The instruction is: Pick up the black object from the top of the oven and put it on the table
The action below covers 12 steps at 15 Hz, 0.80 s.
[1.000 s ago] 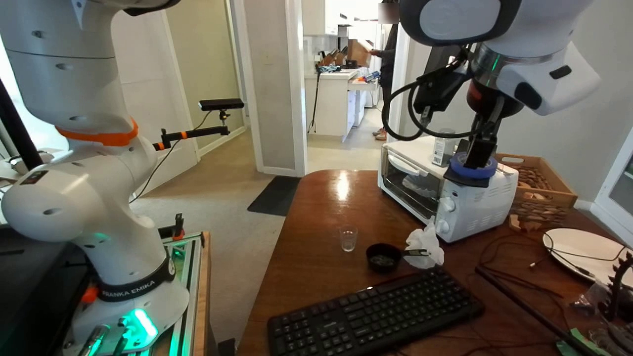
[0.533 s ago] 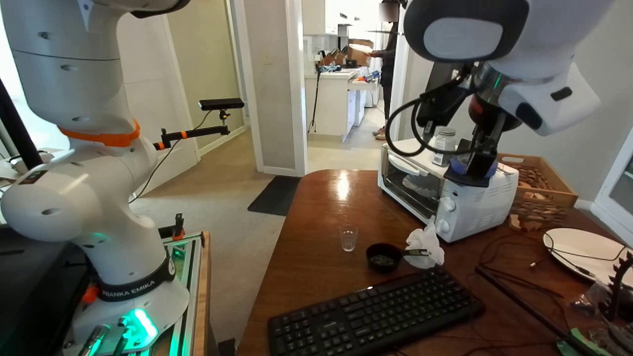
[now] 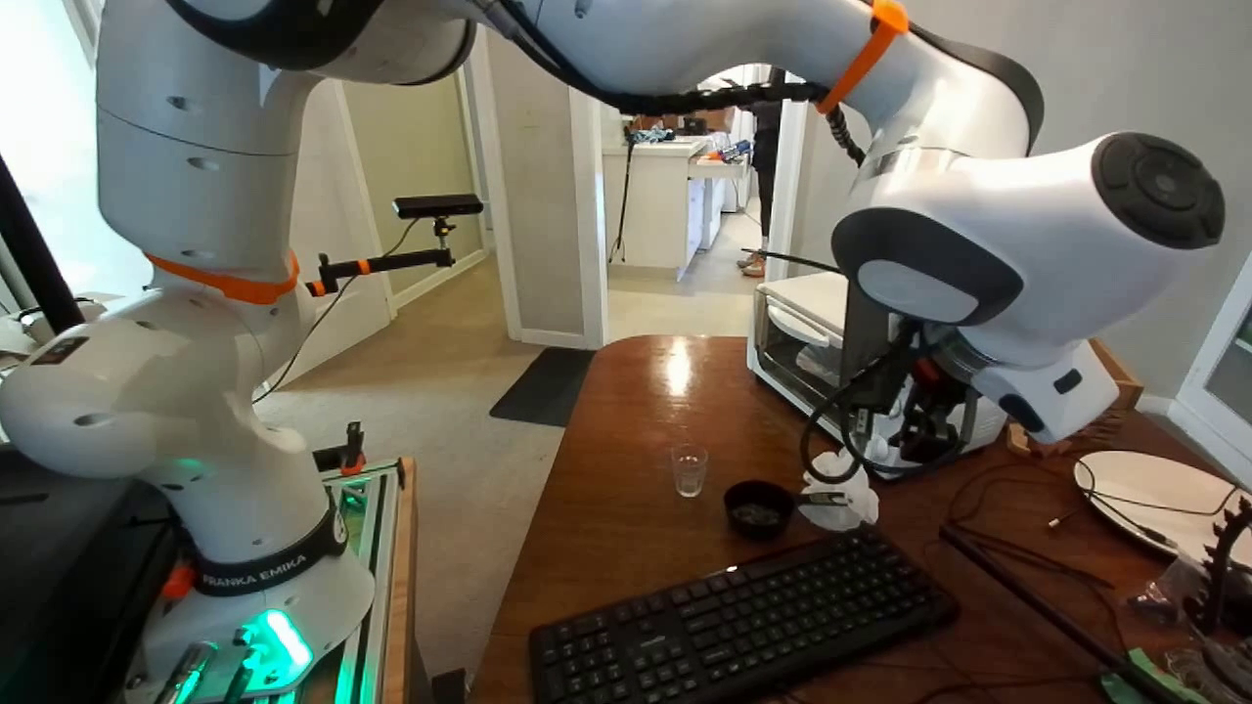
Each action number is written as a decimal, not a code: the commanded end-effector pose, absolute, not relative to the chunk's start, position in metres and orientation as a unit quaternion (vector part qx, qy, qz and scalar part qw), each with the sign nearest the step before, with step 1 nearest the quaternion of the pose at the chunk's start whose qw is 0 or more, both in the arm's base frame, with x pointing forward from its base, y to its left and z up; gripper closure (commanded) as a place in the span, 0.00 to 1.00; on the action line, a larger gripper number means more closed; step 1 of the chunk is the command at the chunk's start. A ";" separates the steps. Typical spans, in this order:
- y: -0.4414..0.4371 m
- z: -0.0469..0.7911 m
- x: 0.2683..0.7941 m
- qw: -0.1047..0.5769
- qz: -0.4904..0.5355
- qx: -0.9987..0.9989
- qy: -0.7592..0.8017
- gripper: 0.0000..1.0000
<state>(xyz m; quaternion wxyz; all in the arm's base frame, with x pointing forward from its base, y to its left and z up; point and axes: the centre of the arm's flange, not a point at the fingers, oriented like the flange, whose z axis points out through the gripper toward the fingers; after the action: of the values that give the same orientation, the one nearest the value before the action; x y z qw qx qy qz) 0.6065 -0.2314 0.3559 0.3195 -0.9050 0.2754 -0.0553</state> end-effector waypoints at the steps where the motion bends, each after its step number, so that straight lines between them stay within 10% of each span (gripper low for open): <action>1: -0.204 0.360 0.615 0.313 -0.083 -0.920 0.221 0.00; 12: -0.204 0.351 0.612 0.385 -0.179 -0.886 0.187 0.00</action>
<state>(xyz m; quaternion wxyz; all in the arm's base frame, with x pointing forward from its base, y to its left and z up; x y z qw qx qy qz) 0.6214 -0.2008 0.3651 0.3506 -0.8990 0.2034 -0.1656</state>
